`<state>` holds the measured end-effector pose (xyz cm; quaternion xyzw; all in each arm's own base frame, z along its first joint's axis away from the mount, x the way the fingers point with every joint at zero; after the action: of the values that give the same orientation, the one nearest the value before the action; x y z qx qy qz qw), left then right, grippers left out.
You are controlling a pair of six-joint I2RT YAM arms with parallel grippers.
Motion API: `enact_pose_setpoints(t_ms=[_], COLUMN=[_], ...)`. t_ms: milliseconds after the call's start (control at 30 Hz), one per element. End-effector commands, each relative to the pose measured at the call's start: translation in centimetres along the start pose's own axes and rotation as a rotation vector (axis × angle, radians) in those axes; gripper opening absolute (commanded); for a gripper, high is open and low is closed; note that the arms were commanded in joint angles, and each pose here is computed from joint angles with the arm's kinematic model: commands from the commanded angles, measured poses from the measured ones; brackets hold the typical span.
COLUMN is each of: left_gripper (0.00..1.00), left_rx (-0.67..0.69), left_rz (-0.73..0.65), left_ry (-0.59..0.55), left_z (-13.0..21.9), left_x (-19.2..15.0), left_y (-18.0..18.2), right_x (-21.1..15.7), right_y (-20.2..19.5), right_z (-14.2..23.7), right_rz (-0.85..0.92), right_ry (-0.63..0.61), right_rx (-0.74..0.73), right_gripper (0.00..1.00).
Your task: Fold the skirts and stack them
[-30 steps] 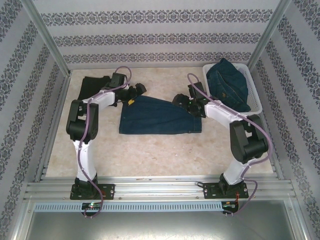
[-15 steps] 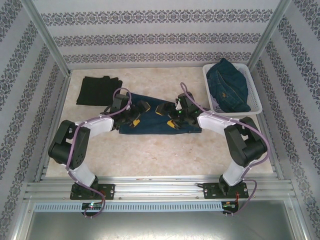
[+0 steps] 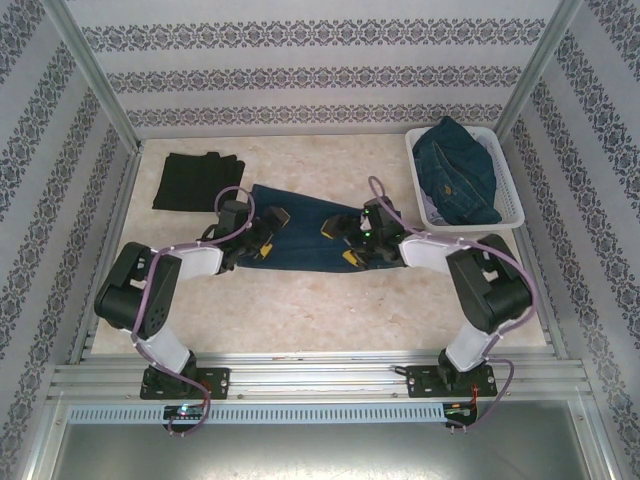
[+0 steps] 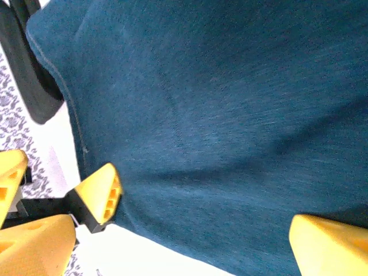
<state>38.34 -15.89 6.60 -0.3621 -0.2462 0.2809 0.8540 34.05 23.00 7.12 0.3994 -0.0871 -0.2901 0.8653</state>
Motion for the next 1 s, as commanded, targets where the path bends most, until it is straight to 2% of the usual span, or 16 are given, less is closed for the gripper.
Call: enact_pose_setpoints(t_ms=[0, 133, 233, 367, 433, 533, 633, 733, 900, 967], left_gripper=[1.00, 1.00, 1.00, 1.00, 1.00, 1.00, 1.00, 1.00, 1.00, 1.00], left_rx=[0.419, 0.404, 0.424, 0.307, 0.209, 0.120, 0.202, 0.320, 0.567, 0.598], left_rz=[0.019, -0.012, -0.044, -0.060, -0.059, -0.086, -0.197, -0.298, -0.476, -0.478], left_ry=[0.033, 0.068, 0.037, 0.045, 0.055, 0.062, 0.062, 0.039, 0.014, 0.040], left_z=[2.0, 2.6, 3.7, 4.2, 4.4, 4.7, 5.7, 7.2, 8.4, 8.4], left_x=[-1.5, -1.7, -0.8, 0.3, 0.8, 1.9, 3.3, 5.0, 7.6, 8.0], left_y=[12.0, 11.7, 11.2, 7.8, 5.2, 2.1, 1.4, 2.4, 6.7, 8.3], right_x=[1.9, 3.3, 3.6, 3.8, 4.1, 4.2, 3.6, 3.6, 3.6, 3.5], right_y=[-7.3, -8.9, -8.4, -7.6, -7.8, -7.4, -6.2, -6.1, -6.2, -6.0], right_z=[3.5, 6.1, 7.6, 9.2, 9.3, 8.2, 7.0, 6.2, 4.7, 4.2], right_rz=[0.004, -0.003, 0.044, 0.134, 0.170, 0.191, 0.212, 0.202, 0.169, 0.170], right_ry=[-0.113, -0.137, -0.136, -0.131, -0.123, -0.038, 0.051, 0.069, 0.103, 0.118], right_rx=[-0.276, -0.327, -0.338, -0.358, -0.353, -0.266, -0.208, -0.185, -0.154, -0.144], right_gripper=[0.98, 0.98, 0.98, 0.97, 0.92, 0.74, 0.66, 0.65, 0.65, 0.64])
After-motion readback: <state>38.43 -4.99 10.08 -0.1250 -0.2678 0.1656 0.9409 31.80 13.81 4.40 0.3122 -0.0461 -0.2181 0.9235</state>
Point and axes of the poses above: each hand's point on the last joint's axis, 136 mm out from that joint toward the fingers, its own z axis back along the fingers, its own y axis along the line the jaws close on, x = y × z, the point moved 1 cm from there along z, back along the fingers, and after that the axes turned 8 degrees about -z, right-handed, at the moved point
